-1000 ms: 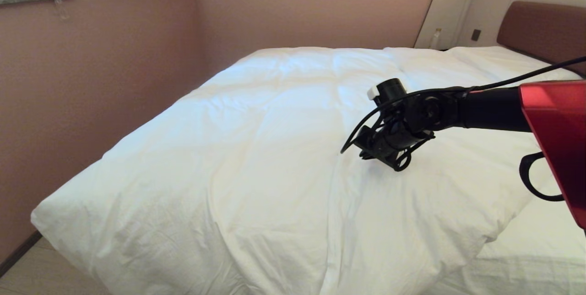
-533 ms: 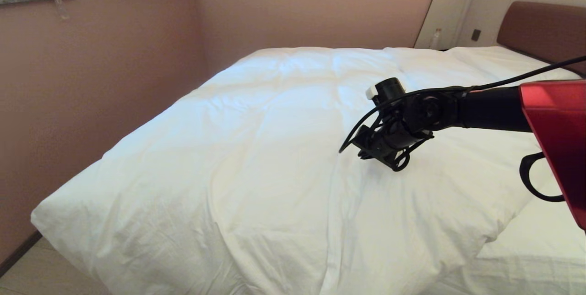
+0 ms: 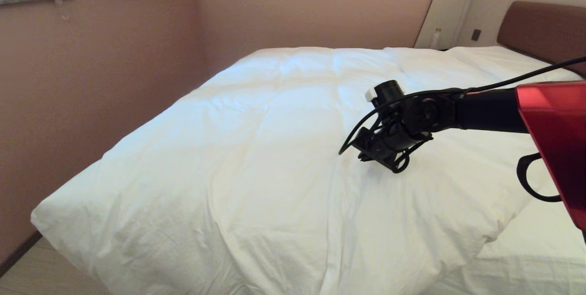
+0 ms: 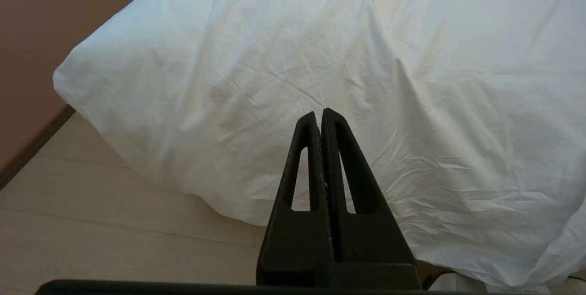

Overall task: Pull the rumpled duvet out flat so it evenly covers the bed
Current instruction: Hold the folded corner of the quilt

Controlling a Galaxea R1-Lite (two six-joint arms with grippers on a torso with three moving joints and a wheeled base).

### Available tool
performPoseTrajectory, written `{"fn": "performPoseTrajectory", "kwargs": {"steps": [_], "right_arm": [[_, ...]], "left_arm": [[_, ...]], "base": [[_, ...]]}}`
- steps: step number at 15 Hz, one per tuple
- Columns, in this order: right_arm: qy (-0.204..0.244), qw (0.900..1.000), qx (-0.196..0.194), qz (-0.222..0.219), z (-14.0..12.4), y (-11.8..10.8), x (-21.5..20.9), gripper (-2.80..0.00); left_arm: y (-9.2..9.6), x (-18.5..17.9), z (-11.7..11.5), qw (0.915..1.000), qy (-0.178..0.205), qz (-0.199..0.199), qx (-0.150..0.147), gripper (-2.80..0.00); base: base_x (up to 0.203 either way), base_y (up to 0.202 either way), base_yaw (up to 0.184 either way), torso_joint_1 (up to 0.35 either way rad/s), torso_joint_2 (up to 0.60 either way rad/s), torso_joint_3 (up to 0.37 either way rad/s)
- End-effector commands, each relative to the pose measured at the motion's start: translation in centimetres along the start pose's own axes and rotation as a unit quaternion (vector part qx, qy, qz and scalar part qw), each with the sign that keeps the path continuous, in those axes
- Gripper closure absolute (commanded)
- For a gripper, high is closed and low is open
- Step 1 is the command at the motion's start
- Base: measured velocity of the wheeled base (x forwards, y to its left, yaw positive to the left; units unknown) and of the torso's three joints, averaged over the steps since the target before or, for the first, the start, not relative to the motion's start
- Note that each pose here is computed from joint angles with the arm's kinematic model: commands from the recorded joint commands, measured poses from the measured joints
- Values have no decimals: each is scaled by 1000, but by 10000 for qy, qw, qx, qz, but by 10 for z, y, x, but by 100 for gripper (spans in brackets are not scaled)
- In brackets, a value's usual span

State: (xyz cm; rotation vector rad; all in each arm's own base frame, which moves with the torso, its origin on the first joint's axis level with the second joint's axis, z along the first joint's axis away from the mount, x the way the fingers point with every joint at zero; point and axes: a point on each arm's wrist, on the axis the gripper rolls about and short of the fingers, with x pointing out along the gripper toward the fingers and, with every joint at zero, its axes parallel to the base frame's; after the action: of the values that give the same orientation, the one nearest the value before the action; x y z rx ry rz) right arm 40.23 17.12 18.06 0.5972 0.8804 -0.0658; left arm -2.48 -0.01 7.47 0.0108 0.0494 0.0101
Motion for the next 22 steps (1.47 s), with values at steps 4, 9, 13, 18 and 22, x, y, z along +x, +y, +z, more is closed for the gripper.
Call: {"fn": "performPoseTrajectory", "kwargs": {"steps": [4, 9, 13, 18, 22], "right_arm": [[-20, 10000, 17, 10, 1, 0, -4, 0], [135, 9998, -154, -23, -16, 9, 9, 0], [161, 9997, -157, -59, -18, 8, 15, 0], [49, 9999, -151, -9, -13, 12, 11, 0], [31, 9999, -160, -10, -13, 12, 9, -280]], "left_arm": [[0, 0, 0, 10000, -1, 8, -1, 0], [0, 0, 0, 10000, -1, 10, -1, 0], [0, 0, 0, 10000, -1, 8, -1, 0], [0, 0, 0, 10000, -1, 8, -1, 0], [0, 0, 0, 10000, -1, 3, 0, 0]], "base": [[0, 0, 0, 0, 0, 0], [0, 0, 0, 0, 0, 0], [0, 0, 0, 0, 0, 0], [0, 0, 0, 0, 0, 0], [0, 0, 0, 0, 0, 0]]}}
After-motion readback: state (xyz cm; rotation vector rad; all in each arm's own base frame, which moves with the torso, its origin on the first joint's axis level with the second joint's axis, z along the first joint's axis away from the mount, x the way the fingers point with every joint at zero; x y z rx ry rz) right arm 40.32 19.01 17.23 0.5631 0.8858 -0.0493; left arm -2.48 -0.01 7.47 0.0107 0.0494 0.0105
